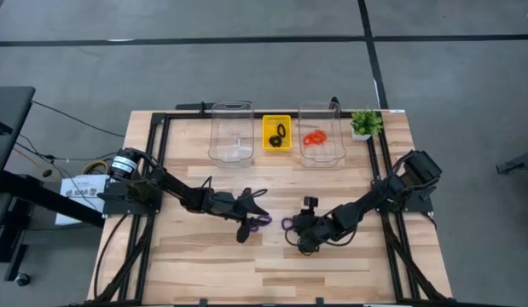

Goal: Sort spring keychains
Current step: Put the right purple spring keychain into the left transparent bin

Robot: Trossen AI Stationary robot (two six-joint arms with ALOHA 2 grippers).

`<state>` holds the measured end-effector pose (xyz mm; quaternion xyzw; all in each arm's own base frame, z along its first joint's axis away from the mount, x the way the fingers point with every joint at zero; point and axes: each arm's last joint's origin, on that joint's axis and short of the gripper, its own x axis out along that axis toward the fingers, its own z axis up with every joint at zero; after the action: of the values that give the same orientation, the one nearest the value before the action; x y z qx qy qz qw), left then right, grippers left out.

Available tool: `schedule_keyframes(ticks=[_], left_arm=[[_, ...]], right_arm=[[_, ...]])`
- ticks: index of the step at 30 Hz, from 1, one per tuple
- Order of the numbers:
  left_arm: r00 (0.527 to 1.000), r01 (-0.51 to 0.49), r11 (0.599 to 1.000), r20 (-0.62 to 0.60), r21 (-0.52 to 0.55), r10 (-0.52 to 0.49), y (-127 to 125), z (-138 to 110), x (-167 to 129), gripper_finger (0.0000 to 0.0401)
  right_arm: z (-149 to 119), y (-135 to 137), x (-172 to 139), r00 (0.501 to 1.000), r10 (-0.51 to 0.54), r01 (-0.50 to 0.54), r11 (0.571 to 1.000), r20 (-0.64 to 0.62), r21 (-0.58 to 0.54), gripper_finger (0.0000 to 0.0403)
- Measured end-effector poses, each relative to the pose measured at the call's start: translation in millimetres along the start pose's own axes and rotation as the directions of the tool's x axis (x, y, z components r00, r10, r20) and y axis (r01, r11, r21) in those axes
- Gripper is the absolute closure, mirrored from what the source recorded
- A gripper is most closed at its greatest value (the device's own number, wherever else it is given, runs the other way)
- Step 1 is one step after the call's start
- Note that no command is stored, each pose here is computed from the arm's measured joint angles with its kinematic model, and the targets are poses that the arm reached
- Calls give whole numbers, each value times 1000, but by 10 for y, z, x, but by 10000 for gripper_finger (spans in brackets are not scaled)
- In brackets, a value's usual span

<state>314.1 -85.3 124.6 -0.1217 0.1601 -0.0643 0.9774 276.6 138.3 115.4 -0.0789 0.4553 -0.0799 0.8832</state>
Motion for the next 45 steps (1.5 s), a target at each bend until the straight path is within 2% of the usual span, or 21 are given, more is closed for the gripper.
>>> schedule_keyframes(ticks=[9, 15, 23, 35, 45], left_arm=[[1000, -4, 1000, 5, 4, 4, 16, 9, 1, 251], [1000, -3, 1000, 8, 4, 3, 15, 12, 1, 251], [1000, 8, 1000, 6, 1, -8, -21, 3, -3, 251], [1000, 9, 1000, 6, 1, -9, -25, 2, -3, 251], [1000, 9, 1000, 6, 1, -9, -25, 1, -4, 251]], right_arm=[[-35, 126, -49, 999, 40, -39, 999, 16, -34, 287], [-27, 134, -49, 999, 46, -44, 997, 23, -70, 287], [1, 87, -20, 999, 40, -38, 998, 25, -56, 288], [4, 77, -14, 999, 38, -36, 998, 24, -47, 354], [4, 77, -14, 999, 37, -36, 998, 24, -46, 379]])
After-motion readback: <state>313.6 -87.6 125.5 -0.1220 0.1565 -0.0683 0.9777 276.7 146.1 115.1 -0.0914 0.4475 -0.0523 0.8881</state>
